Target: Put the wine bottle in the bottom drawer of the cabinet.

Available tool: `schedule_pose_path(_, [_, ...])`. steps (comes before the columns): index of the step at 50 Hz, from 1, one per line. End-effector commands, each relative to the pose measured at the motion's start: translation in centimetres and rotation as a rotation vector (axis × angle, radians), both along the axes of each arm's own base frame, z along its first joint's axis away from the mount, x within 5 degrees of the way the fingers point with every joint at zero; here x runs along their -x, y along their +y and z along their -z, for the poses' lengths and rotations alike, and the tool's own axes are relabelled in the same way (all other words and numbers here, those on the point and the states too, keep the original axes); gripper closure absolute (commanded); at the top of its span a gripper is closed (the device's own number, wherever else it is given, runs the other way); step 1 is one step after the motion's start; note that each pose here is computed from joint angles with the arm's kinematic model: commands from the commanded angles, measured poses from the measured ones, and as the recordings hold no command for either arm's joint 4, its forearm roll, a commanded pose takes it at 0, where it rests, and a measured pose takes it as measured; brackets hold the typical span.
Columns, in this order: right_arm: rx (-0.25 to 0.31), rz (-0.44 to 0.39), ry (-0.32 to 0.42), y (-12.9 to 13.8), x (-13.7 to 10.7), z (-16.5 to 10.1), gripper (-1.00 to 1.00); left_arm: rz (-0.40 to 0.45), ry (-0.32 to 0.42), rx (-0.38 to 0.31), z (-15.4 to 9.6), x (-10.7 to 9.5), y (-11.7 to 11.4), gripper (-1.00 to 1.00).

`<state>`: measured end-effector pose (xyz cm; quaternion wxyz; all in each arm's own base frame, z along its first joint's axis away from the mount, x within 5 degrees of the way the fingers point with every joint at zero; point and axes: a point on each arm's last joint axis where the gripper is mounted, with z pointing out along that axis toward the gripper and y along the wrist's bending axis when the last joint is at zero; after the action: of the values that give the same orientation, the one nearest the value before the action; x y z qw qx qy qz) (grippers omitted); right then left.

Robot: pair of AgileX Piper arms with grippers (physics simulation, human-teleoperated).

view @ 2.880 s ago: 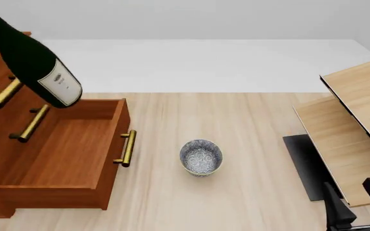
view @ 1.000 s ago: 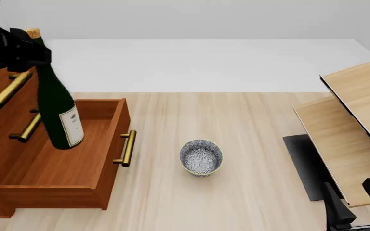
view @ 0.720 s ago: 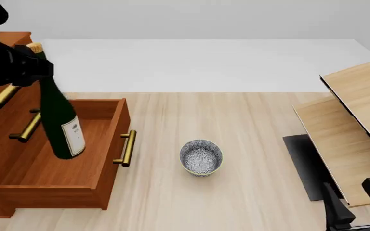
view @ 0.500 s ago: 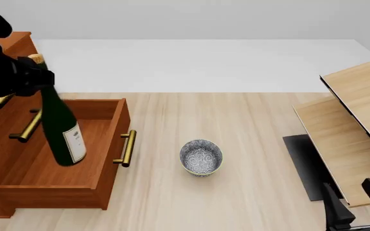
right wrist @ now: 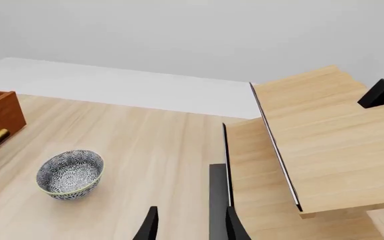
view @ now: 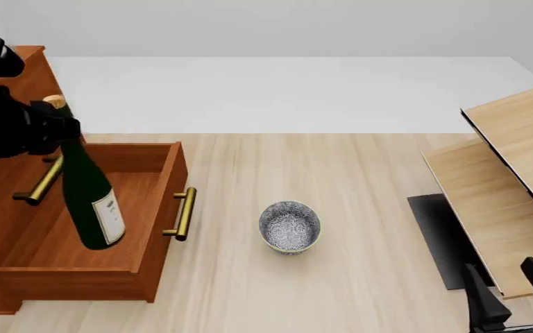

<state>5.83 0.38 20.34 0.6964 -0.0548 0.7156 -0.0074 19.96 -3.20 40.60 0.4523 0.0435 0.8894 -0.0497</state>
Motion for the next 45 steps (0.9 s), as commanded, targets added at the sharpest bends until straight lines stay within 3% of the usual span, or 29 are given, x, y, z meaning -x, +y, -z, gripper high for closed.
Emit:
schedule_pose_path(1, [0.001,-0.001,0.0,0.0,0.0,0.0,-1.0,0.002,-0.006,-0.006,-0.1,-0.1,0.1,1.0])
schedule_pose_path(26, [0.004,-0.002,0.001,0.0,0.0,0.0,-1.0,-0.04,0.016,-0.022,0.2,-2.9,0.8,1.0])
schedule_pose_path(45, [0.004,-0.002,0.002,0.0,-0.1,0.0,-1.0,-0.061,0.069,-0.022,3.3,-4.9,1.0,1.0])
